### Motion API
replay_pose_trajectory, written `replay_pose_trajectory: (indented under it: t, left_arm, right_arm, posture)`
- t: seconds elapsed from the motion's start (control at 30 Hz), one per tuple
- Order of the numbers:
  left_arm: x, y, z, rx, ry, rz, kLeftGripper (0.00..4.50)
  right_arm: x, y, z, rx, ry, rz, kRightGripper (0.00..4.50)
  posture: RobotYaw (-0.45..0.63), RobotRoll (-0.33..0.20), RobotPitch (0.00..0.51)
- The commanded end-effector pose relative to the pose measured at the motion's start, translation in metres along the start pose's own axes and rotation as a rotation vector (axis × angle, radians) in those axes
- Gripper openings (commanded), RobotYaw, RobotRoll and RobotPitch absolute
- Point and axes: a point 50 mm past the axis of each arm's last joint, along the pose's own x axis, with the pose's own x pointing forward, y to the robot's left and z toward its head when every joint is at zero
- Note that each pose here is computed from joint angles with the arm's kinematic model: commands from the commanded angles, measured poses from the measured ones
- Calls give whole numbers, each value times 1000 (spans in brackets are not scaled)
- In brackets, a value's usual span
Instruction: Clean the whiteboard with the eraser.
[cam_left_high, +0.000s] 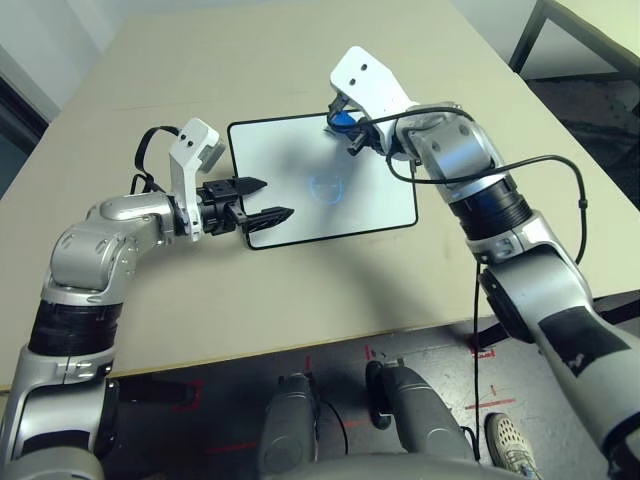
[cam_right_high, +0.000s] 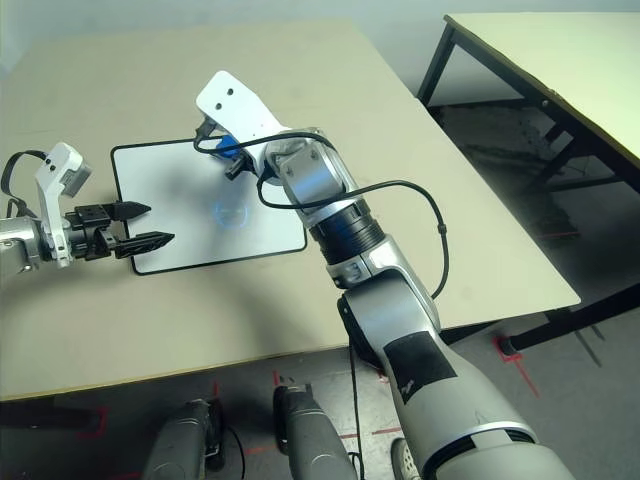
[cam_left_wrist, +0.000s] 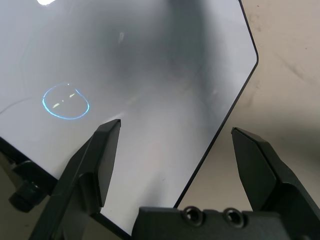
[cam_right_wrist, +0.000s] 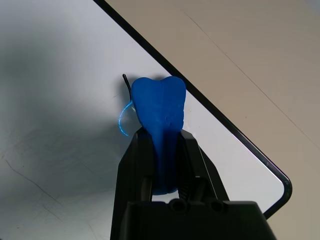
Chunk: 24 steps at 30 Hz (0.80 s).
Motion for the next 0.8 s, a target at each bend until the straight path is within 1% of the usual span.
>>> replay_pose_trajectory:
  t: [0.03, 0.13, 0.27, 0.33, 0.5, 0.6, 0.7, 0.8]
  left_arm:
    - [1, -3, -3, -3, 11, -11, 4500]
    - [1, -3, -2, -3, 11, -12, 4500]
    - [2, -3, -2, -3, 11, -13, 4500]
    - [2, -3, -2, -3, 10, -15, 4500]
    - [2, -3, -2, -2, 11, -16, 4500]
    - [3, -3, -2, -2, 9, -16, 4500]
    - [2, -2, -2, -1, 7, -14, 4500]
    - [1, -3, -2, 0, 7, -11, 4500]
  right_arm:
    - [3, 20, -14, -1, 64, 79, 584]
    - [-1, 27, -18, -6, 80, 108, 584]
    - [-3, 29, -19, -8, 85, 114, 584]
    - [-2, 22, -14, -3, 62, 83, 584]
    - [2, -2, 9, 23, -28, -20, 584]
    - [5, -7, 11, 24, -35, -34, 584]
    - [7, -1, 7, 19, -20, -9, 584]
    - [5, 19, -8, 8, 34, 71, 584]
  posture:
    - [-24, 0, 171]
    - [-24, 0, 172]
    - [-27, 0, 171]
    - [-27, 0, 171]
    - [-28, 0, 170]
    - [-25, 0, 166]
    - [-21, 0, 164]
    - [-19, 0, 163]
